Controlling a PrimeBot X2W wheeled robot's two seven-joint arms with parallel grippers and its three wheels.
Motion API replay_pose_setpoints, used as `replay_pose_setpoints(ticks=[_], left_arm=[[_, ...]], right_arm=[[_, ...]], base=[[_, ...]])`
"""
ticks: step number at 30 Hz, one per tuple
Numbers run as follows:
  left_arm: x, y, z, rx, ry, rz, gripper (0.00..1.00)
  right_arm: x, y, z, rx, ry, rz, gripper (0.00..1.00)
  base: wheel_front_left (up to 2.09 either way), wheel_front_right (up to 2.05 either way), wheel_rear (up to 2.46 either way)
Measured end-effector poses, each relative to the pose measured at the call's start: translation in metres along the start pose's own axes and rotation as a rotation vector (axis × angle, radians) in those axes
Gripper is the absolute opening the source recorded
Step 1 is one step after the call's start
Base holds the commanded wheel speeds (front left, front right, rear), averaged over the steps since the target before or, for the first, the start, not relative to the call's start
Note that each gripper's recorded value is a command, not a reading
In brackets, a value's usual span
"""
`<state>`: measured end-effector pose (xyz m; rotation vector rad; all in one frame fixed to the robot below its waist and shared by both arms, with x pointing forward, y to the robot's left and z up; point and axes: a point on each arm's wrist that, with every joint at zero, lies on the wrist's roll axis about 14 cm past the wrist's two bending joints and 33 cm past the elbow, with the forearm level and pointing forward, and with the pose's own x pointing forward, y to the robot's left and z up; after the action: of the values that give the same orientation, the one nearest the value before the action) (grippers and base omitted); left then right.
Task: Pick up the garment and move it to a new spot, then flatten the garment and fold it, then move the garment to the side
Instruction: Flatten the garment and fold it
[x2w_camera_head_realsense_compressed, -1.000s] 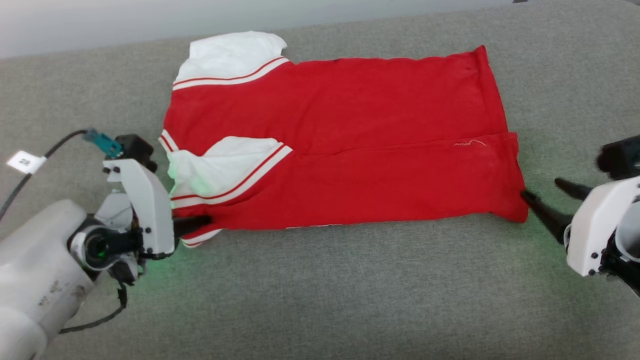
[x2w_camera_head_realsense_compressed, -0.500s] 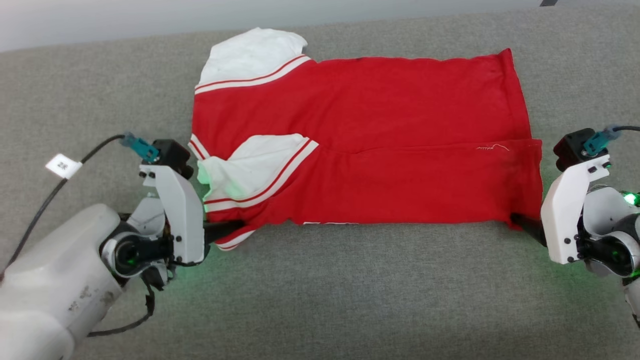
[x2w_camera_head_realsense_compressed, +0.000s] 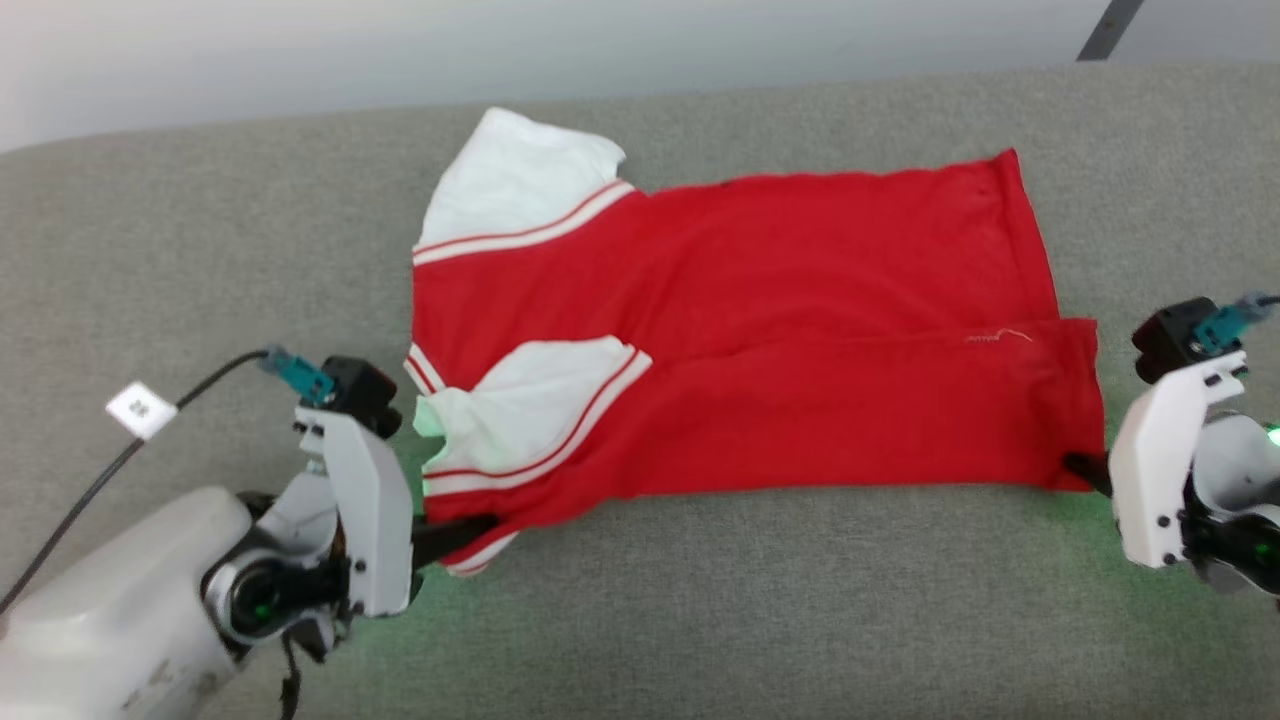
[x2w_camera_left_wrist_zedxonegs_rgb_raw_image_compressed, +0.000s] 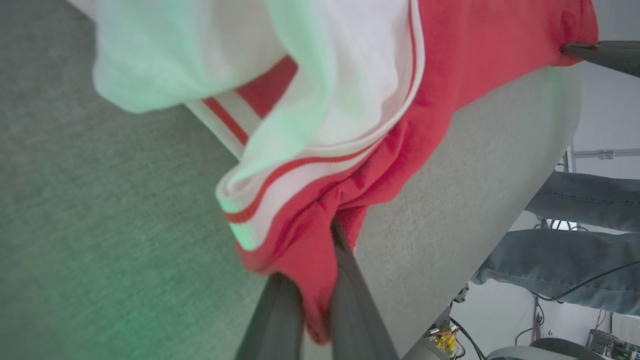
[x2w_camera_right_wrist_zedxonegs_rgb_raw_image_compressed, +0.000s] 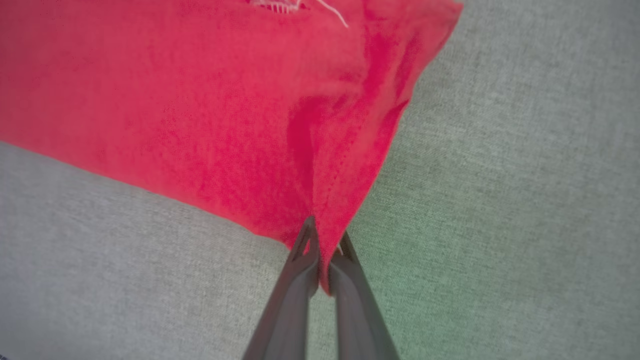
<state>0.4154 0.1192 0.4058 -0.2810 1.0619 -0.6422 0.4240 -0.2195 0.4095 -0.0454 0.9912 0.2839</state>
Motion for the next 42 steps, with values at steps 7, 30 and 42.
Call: replay_pose_setpoints(ticks=[7,30,42], left_arm=[[-0.022,-0.014,-0.029,0.054,0.004,-0.032,0.00],[-0.072,0.005,0.003,0.001,-0.467,0.114,1.00],[-0.093,0.032,0.138,0.221,-0.871,0.275,1.00]], right_arm=[[-0.019,0.000,-0.017,-0.017,0.032,0.029,0.00],[-0.070,-0.006,0.054,0.102,-0.621,-0.071,1.00],[-0.093,0.016,0.102,0.153,-1.034,-0.109,1.00]], base=[[0.00,0.00,0.00],[0.00,0.00,0.00],[0.00,0.00,0.00]])
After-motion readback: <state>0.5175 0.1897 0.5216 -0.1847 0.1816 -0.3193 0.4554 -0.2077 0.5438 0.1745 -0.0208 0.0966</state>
